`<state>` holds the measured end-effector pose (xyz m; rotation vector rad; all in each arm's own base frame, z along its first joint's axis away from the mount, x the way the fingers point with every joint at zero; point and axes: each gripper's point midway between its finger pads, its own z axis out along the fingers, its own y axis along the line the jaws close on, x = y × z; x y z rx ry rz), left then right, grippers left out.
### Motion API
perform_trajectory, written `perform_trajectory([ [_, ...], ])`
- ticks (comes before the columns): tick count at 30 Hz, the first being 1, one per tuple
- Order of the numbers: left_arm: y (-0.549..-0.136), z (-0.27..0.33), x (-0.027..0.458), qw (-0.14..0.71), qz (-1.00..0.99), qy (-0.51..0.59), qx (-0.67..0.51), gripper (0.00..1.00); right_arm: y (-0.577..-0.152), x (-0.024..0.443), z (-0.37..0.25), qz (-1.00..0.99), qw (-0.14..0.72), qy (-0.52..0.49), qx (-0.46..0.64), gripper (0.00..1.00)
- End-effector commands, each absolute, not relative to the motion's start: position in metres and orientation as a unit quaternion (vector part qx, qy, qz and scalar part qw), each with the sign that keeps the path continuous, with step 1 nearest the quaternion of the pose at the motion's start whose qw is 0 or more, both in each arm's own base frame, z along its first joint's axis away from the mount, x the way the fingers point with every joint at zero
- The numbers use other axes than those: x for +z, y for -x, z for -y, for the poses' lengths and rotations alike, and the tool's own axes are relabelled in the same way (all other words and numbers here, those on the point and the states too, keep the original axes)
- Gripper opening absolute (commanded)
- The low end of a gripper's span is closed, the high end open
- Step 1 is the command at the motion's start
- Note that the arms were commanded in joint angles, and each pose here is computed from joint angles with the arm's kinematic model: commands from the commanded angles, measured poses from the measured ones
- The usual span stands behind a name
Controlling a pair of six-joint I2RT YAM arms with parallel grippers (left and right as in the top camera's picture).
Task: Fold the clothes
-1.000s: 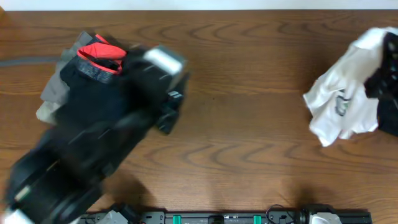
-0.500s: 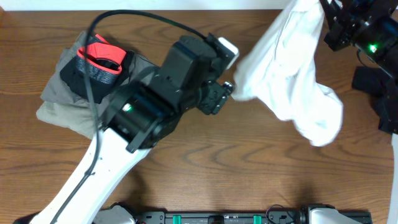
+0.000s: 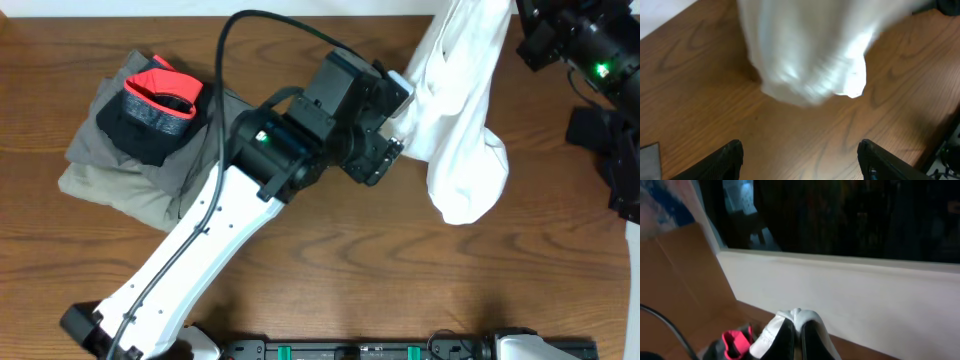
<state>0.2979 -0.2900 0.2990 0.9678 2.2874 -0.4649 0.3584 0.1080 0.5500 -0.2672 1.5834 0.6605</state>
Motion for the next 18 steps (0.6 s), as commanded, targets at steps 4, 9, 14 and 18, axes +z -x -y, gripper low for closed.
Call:
perform_trajectory([
  [4, -0.305, 0.300, 0.285, 0.295, -0.864, -0.368, -0.179, 0.75, -0.331, 0.583, -0.121, -0.655, 0.659, 0.132, 0.345, 0.01],
  [9, -0.296, 0.314, 0.290, 0.287, -0.850, -0.380, -0.224, 0.76, -0.323, 0.596, -0.120, -0.638, 0.674, 0.135, 0.348, 0.01],
  [14, -0.294, 0.314, 0.290, 0.281, -0.851, -0.380, -0.228, 0.76, -0.318, 0.603, -0.120, -0.627, 0.684, 0.140, 0.346, 0.01],
  [18, -0.292, 0.312, 0.294, 0.285, -0.850, -0.381, -0.229, 0.76, -0.320, 0.604, -0.117, -0.627, 0.688, 0.132, 0.341, 0.01],
])
